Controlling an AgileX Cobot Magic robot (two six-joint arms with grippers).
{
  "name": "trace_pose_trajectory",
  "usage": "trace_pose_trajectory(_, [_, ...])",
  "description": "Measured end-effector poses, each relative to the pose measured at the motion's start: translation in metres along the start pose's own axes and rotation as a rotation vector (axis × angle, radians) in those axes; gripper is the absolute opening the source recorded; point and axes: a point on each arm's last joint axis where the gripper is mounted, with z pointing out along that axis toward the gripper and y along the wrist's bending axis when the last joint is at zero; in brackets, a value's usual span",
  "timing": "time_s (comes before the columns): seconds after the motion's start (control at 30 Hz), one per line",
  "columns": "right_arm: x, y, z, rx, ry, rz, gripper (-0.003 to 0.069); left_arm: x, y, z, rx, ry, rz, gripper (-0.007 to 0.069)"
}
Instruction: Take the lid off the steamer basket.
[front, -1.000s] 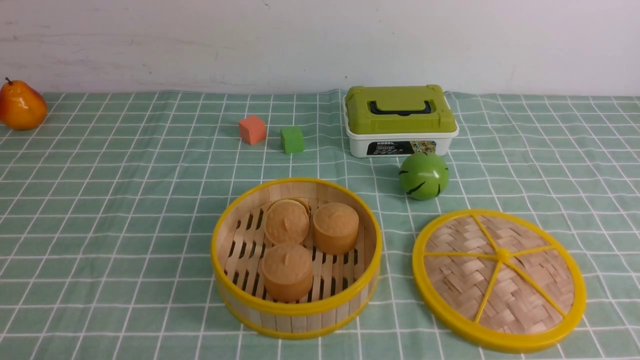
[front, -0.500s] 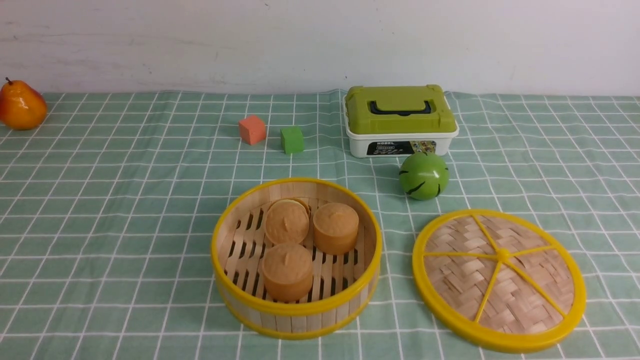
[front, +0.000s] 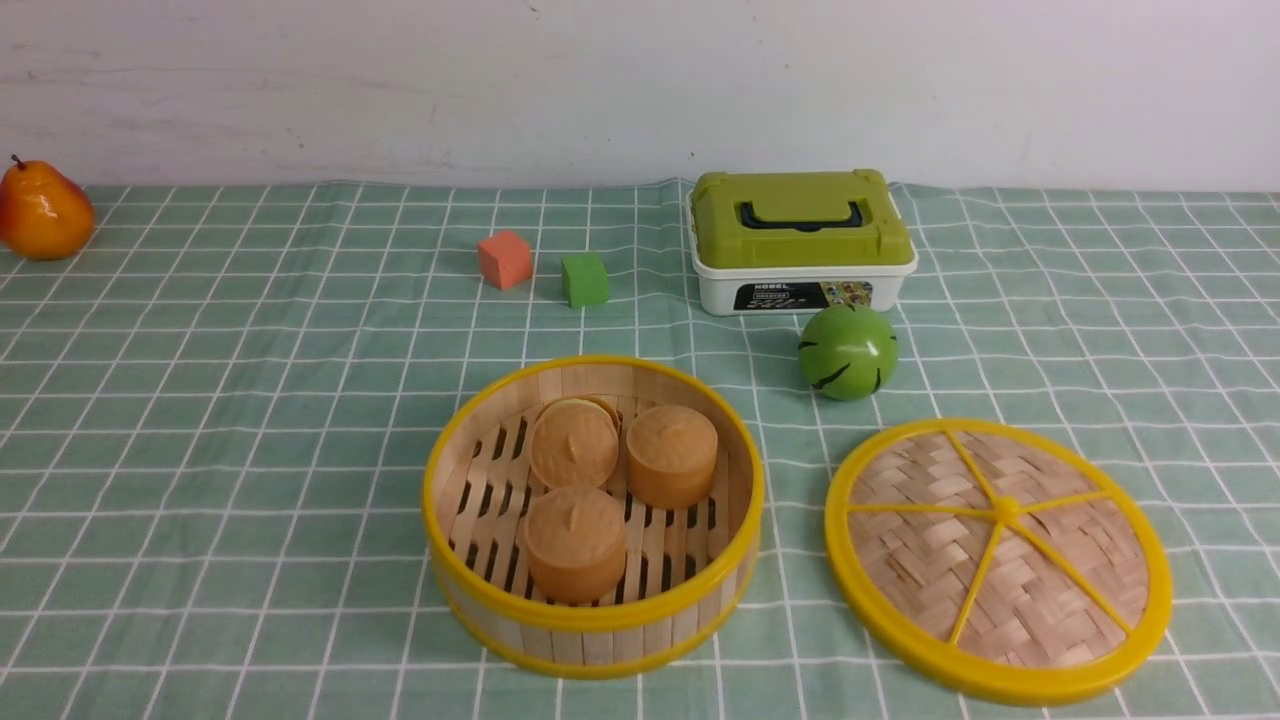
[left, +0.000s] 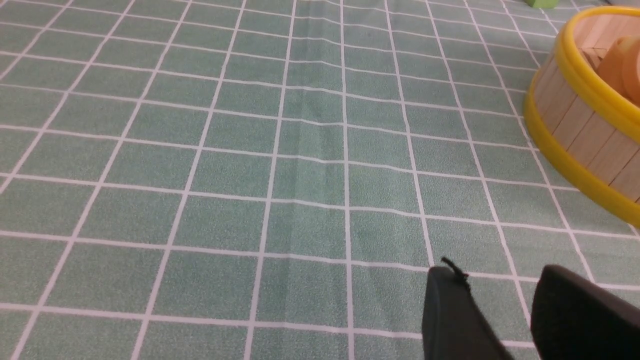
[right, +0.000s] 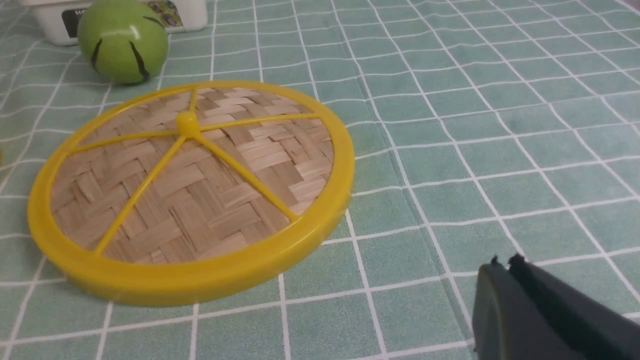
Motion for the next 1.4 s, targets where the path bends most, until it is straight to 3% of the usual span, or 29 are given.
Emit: trace_pose_trajectory(1.4, [0.0002,0.0013,0.0,-0.024,0.004,-0.009,0.0001,0.0,0.0,0.0,0.0,0.0,0.0,0.0239])
